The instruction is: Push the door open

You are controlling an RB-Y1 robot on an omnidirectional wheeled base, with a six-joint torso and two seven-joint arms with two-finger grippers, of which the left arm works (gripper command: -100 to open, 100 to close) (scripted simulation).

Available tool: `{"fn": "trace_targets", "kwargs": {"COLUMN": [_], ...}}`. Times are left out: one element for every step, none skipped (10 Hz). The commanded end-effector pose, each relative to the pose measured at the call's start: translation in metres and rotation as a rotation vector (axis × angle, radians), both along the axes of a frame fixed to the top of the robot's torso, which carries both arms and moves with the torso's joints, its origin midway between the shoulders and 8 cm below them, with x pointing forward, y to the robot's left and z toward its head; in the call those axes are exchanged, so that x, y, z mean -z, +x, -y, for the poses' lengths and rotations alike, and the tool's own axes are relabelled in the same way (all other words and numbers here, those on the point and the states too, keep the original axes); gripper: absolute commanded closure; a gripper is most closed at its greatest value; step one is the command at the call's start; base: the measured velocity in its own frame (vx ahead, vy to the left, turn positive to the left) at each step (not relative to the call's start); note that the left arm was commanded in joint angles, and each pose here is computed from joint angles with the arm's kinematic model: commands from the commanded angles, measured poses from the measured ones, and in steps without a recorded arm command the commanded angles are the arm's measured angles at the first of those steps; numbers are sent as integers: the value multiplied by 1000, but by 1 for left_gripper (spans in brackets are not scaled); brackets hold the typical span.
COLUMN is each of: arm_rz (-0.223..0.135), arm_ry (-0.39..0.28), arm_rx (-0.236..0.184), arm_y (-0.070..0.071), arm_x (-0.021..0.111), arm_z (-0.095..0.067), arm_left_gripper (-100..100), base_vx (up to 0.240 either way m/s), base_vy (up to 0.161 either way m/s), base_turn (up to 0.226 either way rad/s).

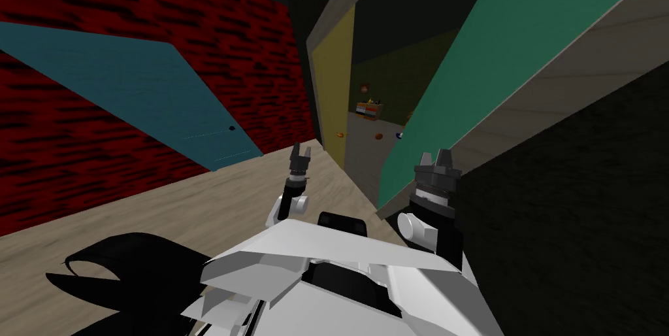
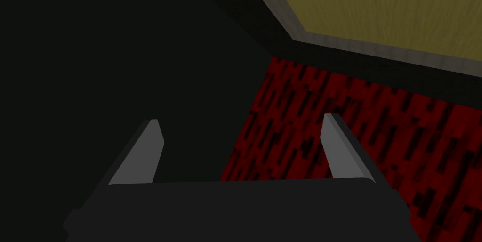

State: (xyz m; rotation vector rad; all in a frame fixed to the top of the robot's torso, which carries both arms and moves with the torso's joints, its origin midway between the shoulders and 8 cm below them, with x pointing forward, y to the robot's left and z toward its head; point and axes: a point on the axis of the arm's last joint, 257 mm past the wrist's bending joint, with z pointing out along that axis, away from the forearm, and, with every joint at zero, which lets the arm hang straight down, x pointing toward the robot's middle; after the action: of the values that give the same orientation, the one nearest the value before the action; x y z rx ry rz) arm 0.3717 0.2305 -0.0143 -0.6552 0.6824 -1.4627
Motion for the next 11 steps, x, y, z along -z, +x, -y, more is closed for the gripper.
{"fn": "trace_targets", "kwargs": {"arm_rz": [-23,-31,-39,-56,-65,-74,-84,-93,-103,-113,-123], "arm_ry": [6,7,9,13,15,17,19,21,23,26,28], "arm_rx": [24,33,41,58,66,75,84,93,103,112,121], "arm_y": [8,10,13,18,21,24,27,29,32,35,37], "arm_x": [13,17,22,32,37,43,48,54,60,65,71], "arm_z": [8,11,14,20,22,26,29,33,36,39,43], "arm_left_gripper": [-100,-100,-100,-100,-100,-100,-100,-100,-100,-100,-100], "base_vx": [167,152,102,131,137,103,87,83,88,101,108], "base_vy": [79,66,41,66,71,59,48,48,40,43,41], "base_turn": [-26,-24,-17,-28,-25,-17,-19,-17,-22,-20,-18]}}
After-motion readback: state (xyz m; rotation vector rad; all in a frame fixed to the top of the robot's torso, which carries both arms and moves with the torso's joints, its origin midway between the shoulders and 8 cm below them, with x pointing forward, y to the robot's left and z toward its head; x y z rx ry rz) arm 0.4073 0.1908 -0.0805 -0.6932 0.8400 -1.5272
